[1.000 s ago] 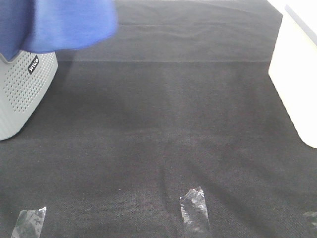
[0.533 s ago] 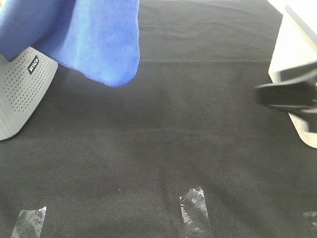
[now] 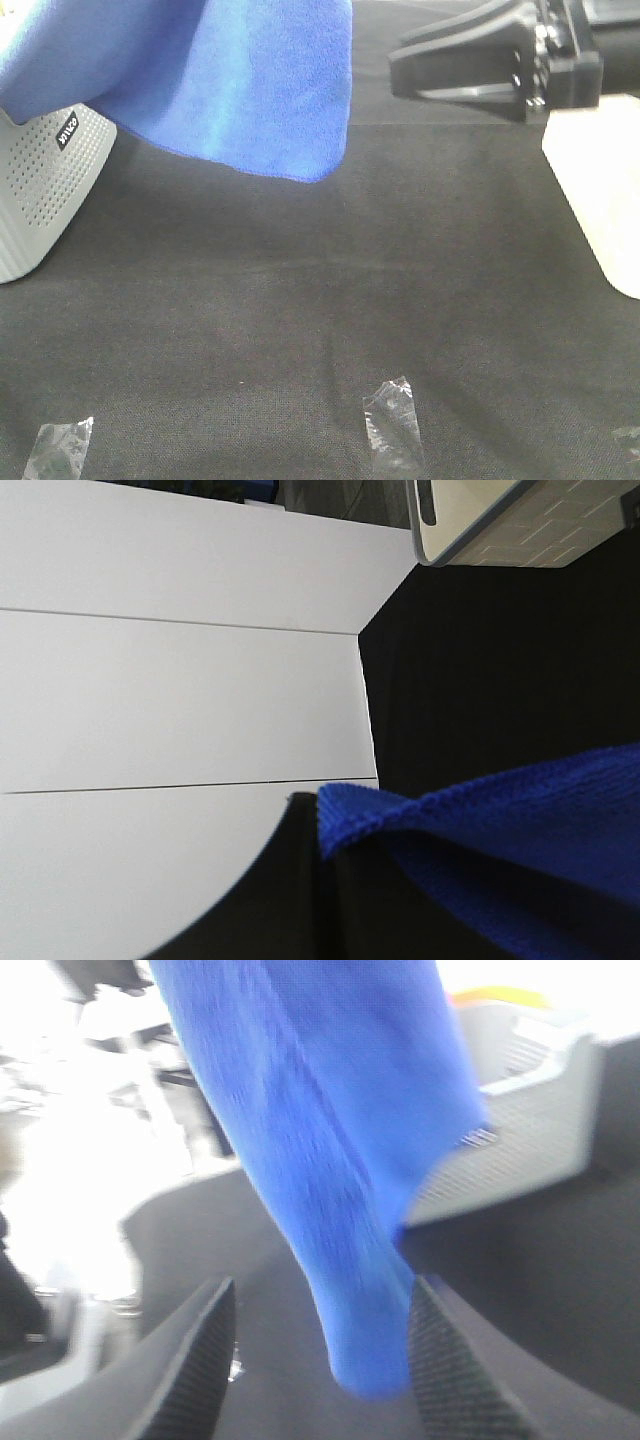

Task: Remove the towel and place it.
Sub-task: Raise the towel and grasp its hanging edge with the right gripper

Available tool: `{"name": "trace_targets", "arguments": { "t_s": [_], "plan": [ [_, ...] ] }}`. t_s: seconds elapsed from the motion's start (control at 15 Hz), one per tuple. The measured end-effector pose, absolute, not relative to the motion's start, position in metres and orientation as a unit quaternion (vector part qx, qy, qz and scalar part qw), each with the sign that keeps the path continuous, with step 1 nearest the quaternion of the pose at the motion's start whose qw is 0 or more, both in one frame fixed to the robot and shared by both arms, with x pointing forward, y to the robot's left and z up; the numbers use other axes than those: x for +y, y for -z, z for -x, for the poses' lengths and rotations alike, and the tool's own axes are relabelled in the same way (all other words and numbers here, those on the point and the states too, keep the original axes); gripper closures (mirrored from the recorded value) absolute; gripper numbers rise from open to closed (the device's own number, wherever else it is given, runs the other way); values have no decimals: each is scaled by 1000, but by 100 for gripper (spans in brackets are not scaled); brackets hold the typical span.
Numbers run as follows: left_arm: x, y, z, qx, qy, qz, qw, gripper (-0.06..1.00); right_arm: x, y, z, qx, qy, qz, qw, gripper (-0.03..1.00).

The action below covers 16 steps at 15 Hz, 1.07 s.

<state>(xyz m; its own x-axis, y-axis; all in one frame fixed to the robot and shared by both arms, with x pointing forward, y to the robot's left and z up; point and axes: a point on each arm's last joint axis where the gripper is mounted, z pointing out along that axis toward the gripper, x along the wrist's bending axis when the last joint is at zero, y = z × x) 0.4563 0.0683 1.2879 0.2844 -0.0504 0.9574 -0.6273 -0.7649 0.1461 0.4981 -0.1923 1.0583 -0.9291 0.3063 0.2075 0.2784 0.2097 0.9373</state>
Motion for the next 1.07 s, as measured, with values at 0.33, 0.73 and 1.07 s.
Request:
{"name": "trace_targets", "arguments": {
  "t_s": [0.33,0.73,1.07],
  "plan": [
    [65,-1286,-456,-223,-542,-761,277,94,-186,-1053,-521,773,-611,-170,-24,42],
    [62,-1286,-459,-232,-557,-752,266,94,-131,-1060,-498,802,-589,-65,-74,42],
    [59,-1280,-468,-191,-557,-764,264,94,-134,-1051,-494,836,-536,-67,-97,42]
  ]
}}
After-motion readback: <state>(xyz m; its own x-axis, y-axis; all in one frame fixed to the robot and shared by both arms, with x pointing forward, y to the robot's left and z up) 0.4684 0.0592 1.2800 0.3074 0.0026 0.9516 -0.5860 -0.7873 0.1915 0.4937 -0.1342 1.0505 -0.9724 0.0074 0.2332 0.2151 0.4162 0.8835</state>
